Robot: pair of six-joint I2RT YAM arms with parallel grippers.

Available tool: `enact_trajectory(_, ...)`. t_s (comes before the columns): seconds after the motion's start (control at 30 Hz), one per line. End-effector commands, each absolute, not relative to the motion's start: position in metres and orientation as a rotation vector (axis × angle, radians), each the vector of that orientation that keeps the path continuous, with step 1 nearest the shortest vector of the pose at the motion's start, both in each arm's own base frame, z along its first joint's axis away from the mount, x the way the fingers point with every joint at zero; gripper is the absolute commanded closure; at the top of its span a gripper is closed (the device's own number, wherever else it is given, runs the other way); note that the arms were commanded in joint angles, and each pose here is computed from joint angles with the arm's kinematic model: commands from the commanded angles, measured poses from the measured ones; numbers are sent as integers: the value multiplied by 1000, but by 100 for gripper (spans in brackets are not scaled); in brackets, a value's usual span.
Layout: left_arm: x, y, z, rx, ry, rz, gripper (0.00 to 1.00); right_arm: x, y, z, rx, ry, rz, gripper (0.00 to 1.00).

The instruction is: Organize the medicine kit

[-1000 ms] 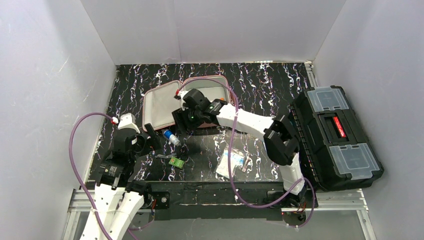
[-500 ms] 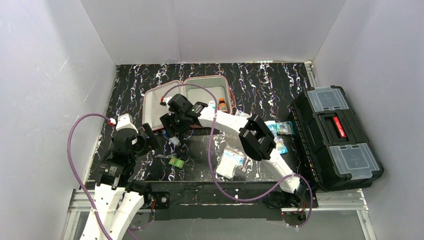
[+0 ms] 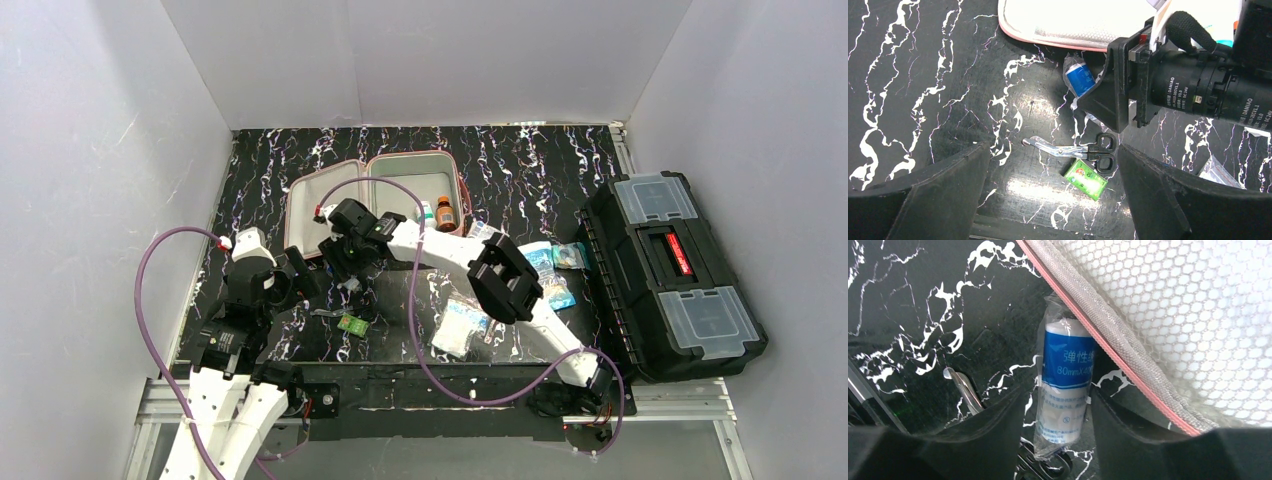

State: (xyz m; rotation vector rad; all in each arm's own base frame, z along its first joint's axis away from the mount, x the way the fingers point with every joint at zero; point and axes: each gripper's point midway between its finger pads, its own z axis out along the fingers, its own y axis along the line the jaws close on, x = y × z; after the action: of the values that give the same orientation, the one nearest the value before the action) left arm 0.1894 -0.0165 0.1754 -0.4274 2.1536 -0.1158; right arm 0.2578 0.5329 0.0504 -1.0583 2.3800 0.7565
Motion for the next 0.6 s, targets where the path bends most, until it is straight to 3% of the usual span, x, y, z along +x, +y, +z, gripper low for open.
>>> enact_trajectory(0.0, 189, -13, 179, -440, 2143, -97, 0, 258, 542, 56, -1083, 2339, 765, 55)
enact_trajectory(0.17, 189, -13, 179, -437, 2143, -97, 0, 256, 541, 58, -1096, 2334, 752, 77)
enact_trajectory(0.37, 189, -12, 179, -439, 2142, -95, 1, 252, 537, 70, -1101, 2313, 749, 97)
enact_trajectory(0.57, 189, -13, 180, -439, 2142, -96, 1, 247, 521, 98, -1071, 2270, 749, 99)
